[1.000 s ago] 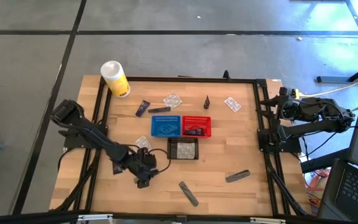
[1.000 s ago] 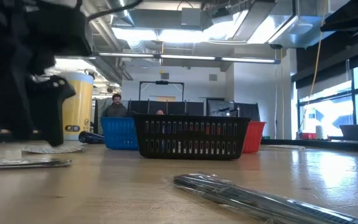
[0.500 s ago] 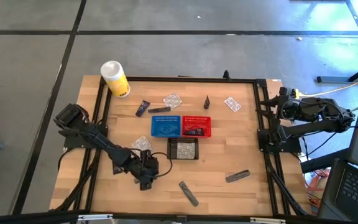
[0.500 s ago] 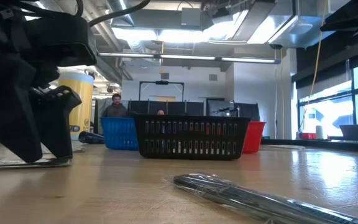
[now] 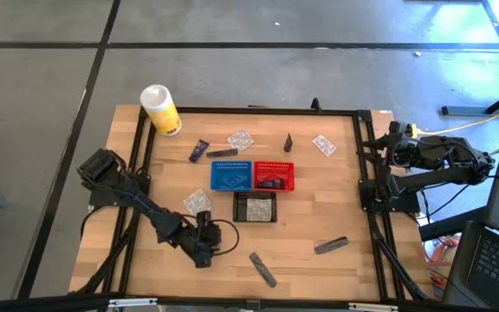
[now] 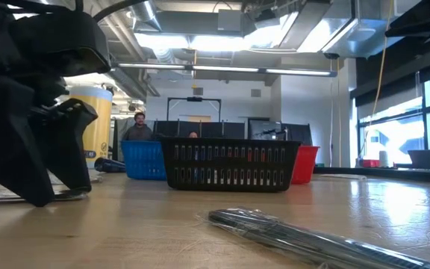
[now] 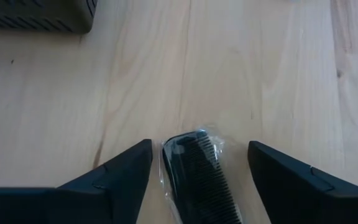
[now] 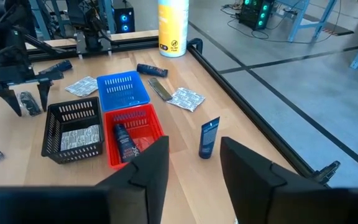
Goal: Pick & Place Travel size toiletries
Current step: Put the black comb into the blue bin
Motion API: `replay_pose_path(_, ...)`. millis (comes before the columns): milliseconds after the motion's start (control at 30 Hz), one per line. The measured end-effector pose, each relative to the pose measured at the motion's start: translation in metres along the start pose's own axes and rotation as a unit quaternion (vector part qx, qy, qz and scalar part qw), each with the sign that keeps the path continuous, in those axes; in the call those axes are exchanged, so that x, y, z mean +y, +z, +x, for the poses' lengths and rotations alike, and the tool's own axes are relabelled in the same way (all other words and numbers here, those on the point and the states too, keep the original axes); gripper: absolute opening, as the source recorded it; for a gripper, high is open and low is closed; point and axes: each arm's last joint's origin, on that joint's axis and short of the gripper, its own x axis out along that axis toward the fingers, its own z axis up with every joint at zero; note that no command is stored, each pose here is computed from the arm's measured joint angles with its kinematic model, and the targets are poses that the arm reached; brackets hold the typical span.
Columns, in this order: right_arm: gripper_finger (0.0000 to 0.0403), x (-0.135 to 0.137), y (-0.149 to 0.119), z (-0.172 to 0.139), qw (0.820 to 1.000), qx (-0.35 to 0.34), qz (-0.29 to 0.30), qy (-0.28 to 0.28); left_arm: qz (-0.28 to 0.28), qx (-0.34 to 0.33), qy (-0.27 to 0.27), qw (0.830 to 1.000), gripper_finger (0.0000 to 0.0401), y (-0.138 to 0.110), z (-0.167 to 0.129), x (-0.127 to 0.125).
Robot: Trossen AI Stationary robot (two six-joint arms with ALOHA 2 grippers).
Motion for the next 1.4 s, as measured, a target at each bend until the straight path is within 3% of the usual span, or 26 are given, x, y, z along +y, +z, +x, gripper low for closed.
replay_pose_path(233, 0.0135, 0.0, 0.0, 0.0, 1.0, 0.0, 0.0, 0.0, 0.004, 0.0, 0.0, 1.0, 0.0207, 0.0, 0.0, -0.001)
replay_pose_path(533, 0.0126, 0.0, 0.0, 0.0, 1.0, 0.0, 0.0, 0.0, 0.006, 0.001, -0.001, 1.0, 0.0176, 0.0, 0.0, -0.001)
replay_pose_path(1067, 0.0106, 0.0, 0.0, 0.0, 1.0, 0.0, 0.0, 0.0, 0.007, 0.002, -0.005, 1.0, 0.0139, 0.0, -0.001, -0.001)
replay_pose_path(1400, 0.0095, 0.0, 0.0, 0.0, 1.0, 0.0, 0.0, 0.0, 0.014, 0.002, -0.05, 0.999, 0.0138, 0.007, -0.021, -0.002)
